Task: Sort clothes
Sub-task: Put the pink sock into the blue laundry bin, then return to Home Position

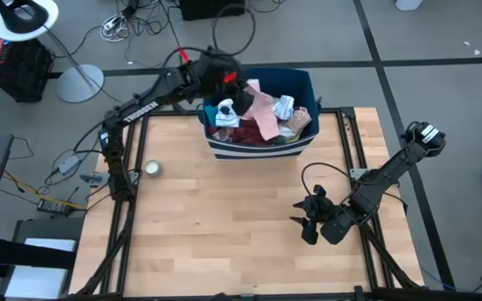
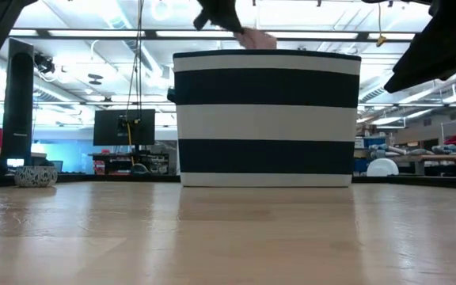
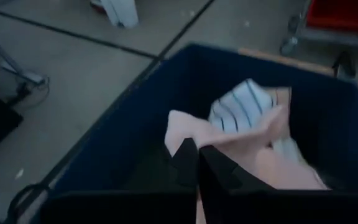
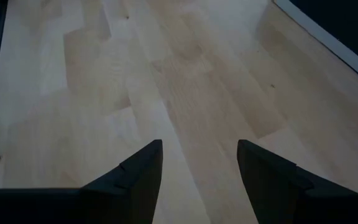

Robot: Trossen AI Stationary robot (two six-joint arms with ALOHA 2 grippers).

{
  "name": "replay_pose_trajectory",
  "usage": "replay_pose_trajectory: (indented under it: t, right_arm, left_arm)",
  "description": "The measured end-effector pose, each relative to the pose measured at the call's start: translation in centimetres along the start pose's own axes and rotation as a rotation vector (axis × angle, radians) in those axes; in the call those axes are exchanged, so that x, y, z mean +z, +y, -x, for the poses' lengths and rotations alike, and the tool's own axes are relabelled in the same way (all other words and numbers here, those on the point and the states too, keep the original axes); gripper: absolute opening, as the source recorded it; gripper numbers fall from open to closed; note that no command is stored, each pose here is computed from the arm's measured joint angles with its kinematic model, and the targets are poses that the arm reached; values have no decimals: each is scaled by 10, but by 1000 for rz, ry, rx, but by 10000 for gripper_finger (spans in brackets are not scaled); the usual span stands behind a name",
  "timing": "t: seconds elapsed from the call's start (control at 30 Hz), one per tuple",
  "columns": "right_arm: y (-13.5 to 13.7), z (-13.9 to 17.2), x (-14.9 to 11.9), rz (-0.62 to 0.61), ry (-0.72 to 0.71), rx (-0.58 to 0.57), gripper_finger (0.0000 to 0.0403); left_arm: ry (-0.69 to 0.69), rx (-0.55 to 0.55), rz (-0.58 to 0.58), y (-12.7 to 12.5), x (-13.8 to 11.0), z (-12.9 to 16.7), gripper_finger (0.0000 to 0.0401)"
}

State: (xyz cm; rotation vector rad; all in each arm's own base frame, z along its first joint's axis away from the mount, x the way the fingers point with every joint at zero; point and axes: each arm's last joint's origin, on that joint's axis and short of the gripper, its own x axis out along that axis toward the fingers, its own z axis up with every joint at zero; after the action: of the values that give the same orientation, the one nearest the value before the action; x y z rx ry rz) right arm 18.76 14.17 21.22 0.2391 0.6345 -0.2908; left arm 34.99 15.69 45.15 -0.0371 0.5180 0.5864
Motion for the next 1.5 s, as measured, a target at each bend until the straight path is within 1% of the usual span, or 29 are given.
replay_pose_trajectory:
  t: [0.1, 0.2, 0.37, 0.47, 0.53, 0.63, 0.77, 0.93, 1.03, 1.13, 1.27, 1.37, 1.5]
  right_arm:
    - [-1, -1, 1, -4, -1, -6, 208]
    - [-2, -2, 2, -9, -2, -12, 208]
    - [-2, -2, 3, -13, -4, -10, 208]
    - [-2, -2, 3, -14, -5, -9, 208]
    - [-2, -2, 3, -16, -5, -8, 208]
    - [-2, -2, 3, -18, -6, -7, 208]
    - [-2, -2, 3, -6, -6, -7, 208]
    - [-1, -2, 3, -7, -8, -4, 208]
    - [-1, -2, 2, -7, 13, 13, 208]
    - [0, -2, 1, 59, 52, 46, 208]
    - [0, -2, 1, 185, 55, 57, 208]
    - [1, -2, 1, 235, 50, 60, 208]
    - [1, -2, 1, 257, 50, 60, 208]
  left_arm:
    - [68, -10, -15, -4, -15, -14, 11]
    - [134, -58, -23, -8, -30, -27, 17]
    - [249, -116, 24, -14, -57, -45, 29]
    - [311, -146, 69, -16, -70, -53, 48]
    - [347, -148, 71, -15, -76, -55, 65]
    - [363, -146, 69, -16, -80, -56, 88]
    - [345, -148, 65, -16, -78, -57, 101]
    - [360, -147, 63, -16, -79, -56, 102]
    - [383, -144, 59, -14, -77, -49, 102]
    - [364, -140, 60, -12, -68, -42, 102]
    - [334, -138, 69, -8, -49, -23, 102]
    - [335, -141, 102, -7, -39, -7, 102]
    - [309, -236, 41, -19, -27, 20, 102]
